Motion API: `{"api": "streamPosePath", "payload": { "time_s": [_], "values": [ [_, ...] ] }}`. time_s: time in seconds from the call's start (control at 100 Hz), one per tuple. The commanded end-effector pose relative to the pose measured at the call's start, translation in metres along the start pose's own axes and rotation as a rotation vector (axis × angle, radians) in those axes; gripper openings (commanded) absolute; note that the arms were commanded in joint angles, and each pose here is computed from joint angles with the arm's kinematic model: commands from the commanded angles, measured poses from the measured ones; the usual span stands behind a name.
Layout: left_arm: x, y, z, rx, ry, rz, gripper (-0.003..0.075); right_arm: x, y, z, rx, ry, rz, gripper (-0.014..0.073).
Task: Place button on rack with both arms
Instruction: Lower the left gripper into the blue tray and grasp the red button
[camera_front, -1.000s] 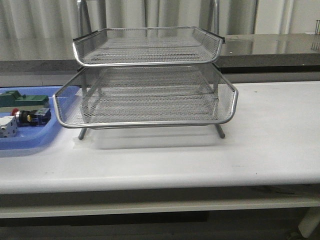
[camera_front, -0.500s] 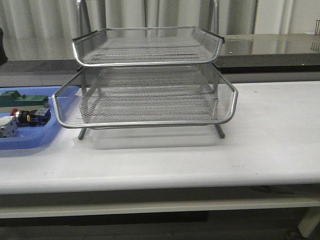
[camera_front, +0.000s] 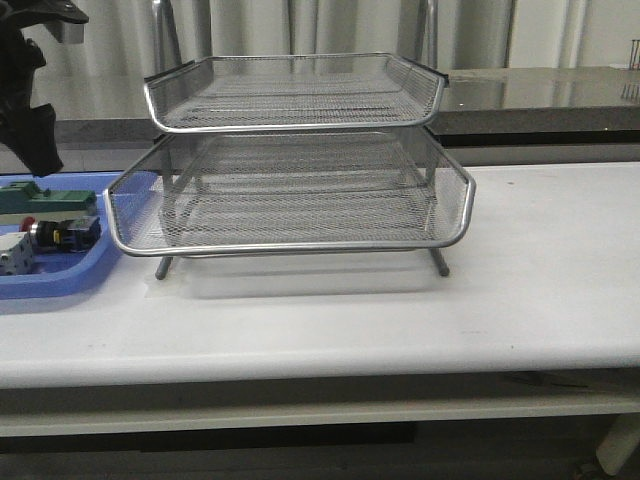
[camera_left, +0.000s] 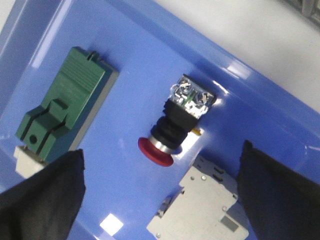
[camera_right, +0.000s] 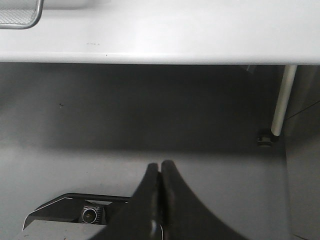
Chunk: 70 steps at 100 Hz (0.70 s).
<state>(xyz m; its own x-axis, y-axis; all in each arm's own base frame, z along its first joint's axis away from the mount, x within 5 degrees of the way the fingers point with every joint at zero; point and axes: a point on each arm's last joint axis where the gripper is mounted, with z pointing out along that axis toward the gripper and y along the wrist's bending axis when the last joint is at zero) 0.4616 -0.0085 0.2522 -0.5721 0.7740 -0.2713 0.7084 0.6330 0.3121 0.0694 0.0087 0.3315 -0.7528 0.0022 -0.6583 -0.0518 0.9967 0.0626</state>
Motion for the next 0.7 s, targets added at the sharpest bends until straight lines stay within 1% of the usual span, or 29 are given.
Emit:
{"api": "streamPosePath", "payload": {
  "time_s": [0.0, 0.1, 0.25, 0.53, 0.69],
  "values": [
    [-0.012, 0.006, -0.026, -0.04, -0.079, 0.03, 0.0596, -0.01, 0.001, -0.008, -0.004, -0.075, 0.001, -0.0069],
    [-0.011, 0.004, -0.011, -0.002, -0.05, 0.057, 0.0596, -0.01, 0.001, -0.008, -0.004, -0.075, 0.001, -0.0069],
    [-0.01, 0.003, 0.007, 0.025, -0.032, 0.08, 0.0596, -0.01, 0.001, -0.008, -0.004, -0.075, 0.001, -0.0069],
    [-0.012, 0.005, 0.021, 0.014, -0.046, 0.099, 0.0596, -0.01, 0.001, -0.008, -0.004, -0.076, 0.001, -0.0069],
    [-0.011, 0.004, 0.038, 0.025, -0.036, 0.105, 0.0596, -0.01, 0.001, -0.008, -0.004, -0.076, 0.001, -0.0069]
  ]
}}
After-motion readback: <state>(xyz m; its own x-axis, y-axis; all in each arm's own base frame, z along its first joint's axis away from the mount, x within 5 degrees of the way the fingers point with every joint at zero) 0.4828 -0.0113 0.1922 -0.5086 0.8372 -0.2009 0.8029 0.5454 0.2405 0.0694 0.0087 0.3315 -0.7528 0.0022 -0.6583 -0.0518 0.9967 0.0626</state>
